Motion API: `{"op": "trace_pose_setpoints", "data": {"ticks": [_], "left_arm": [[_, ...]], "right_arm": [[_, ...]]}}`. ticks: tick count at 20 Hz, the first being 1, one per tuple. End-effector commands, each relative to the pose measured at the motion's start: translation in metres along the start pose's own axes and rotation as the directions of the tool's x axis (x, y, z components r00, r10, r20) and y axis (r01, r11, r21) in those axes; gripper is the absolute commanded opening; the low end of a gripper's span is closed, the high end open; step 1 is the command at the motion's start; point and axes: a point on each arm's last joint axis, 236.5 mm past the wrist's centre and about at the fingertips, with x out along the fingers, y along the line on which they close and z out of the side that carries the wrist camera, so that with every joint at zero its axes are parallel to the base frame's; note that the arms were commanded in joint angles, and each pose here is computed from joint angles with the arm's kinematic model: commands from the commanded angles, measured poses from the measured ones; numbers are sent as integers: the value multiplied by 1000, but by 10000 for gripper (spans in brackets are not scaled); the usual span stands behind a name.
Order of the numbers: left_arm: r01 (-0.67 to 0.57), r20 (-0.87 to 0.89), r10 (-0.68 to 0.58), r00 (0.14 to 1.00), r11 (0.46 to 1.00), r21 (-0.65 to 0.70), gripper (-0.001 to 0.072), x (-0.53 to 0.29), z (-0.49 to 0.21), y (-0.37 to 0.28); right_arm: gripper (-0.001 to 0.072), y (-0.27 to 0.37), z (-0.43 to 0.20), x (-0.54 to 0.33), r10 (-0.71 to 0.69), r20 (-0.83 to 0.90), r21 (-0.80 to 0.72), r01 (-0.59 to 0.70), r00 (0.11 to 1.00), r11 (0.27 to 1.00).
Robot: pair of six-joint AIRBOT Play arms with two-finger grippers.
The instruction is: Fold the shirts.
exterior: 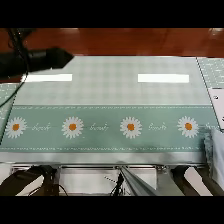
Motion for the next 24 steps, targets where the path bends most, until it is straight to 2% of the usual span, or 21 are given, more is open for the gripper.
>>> {"op": "trace_pose_setpoints", "data": {"ticks": [1, 3, 5, 7, 9, 24], "left_arm": [[12, -99, 0, 995, 992, 122, 26, 0, 6, -27], [-145, -228, 170, 959, 982, 121, 26, 18, -49, 17], [-291, -376, 305, 875, 952, 93, 27, 25, -118, 72], [-369, -491, 319, 811, 929, -6, 28, 23, -175, 101], [-388, -540, 319, 779, 922, -14, 28, 22, -203, 111], [-386, -510, 332, 793, 922, -1, 28, 26, -197, 113]], "right_arm": [[23, 140, -33, 73, 194, -61, -335, -203, 979, 920], [23, 144, -108, 131, 20, -192, -481, -112, 981, 870], [23, 103, -166, 176, -206, -275, -553, 21, 939, 833], [23, 66, -198, 199, -314, -344, -542, 86, 885, 836], [24, 53, -205, 206, -340, -356, -530, 112, 870, 841], [24, 51, -204, 205, -344, -354, -527, 118, 870, 841]]}}
